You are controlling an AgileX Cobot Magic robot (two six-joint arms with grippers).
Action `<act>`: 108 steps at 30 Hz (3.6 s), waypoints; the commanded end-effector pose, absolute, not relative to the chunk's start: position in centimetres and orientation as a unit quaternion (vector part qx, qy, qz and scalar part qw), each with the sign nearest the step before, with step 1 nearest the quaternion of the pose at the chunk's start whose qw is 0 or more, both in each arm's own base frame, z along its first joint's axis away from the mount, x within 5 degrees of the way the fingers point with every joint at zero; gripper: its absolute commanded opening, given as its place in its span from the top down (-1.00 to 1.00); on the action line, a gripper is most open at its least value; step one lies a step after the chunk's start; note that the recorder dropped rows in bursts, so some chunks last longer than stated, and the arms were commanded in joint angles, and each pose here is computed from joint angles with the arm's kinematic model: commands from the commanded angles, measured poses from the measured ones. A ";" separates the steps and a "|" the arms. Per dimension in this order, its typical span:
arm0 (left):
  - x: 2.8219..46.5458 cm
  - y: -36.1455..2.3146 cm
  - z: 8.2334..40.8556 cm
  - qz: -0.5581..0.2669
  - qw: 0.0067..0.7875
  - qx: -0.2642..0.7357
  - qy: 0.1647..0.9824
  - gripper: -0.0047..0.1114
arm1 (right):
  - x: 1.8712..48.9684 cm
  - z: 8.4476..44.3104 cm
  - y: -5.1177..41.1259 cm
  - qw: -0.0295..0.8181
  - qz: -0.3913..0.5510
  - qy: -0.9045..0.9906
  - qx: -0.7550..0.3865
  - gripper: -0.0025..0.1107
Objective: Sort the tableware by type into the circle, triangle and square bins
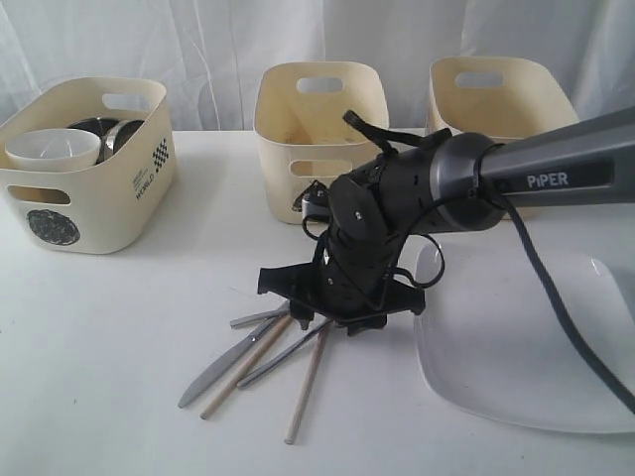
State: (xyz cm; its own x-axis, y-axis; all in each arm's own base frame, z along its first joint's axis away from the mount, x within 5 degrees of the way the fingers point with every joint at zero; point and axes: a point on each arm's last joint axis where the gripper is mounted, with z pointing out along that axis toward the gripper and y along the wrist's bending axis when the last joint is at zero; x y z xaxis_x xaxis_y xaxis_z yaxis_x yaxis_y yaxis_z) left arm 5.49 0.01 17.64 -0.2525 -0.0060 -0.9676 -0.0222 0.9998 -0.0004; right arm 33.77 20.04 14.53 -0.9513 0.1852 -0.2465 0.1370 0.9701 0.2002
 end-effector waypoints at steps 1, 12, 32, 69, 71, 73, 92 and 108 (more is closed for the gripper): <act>5.5 0.0 17.6 0.003 0.611 -0.013 0.791 0.92 | 33.7 13.5 19.5 0.125 0.078 0.986 0.082 0.03; 5.5 0.0 17.6 0.003 0.611 -0.013 0.791 0.92 | 33.4 13.3 19.3 0.111 0.066 0.989 0.066 0.59; 5.5 0.0 17.6 0.003 0.611 -0.013 0.791 0.92 | 33.3 16.6 19.2 0.158 0.088 0.983 0.028 0.96; 5.5 0.0 17.6 0.003 0.611 -0.013 0.791 0.92 | 35.2 32.2 13.1 0.514 0.222 0.827 0.047 0.96; 5.5 0.0 17.6 0.003 0.611 -0.013 0.791 0.92 | 37.2 33.6 12.6 0.542 0.218 0.810 0.049 0.96; 5.5 0.0 17.6 0.003 0.611 -0.013 0.791 0.92 | 39.8 34.0 12.2 0.555 0.214 0.801 0.060 0.96; 5.5 0.0 17.6 0.003 0.611 -0.013 0.791 0.92 | 54.4 23.5 12.7 0.558 0.179 0.807 0.070 0.95; 5.5 0.0 17.6 0.003 0.611 -0.013 0.791 0.92 | 52.2 26.9 12.5 0.501 0.142 0.853 0.048 0.42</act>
State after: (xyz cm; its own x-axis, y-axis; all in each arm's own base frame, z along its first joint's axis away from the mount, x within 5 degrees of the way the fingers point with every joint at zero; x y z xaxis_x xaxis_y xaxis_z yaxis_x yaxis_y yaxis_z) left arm 5.49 0.01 17.64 -0.2525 -0.0060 -0.9676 -0.0222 0.9998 -0.0004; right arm 53.04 12.80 24.91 -0.4780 0.2669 -0.8368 -0.0523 0.9423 0.3305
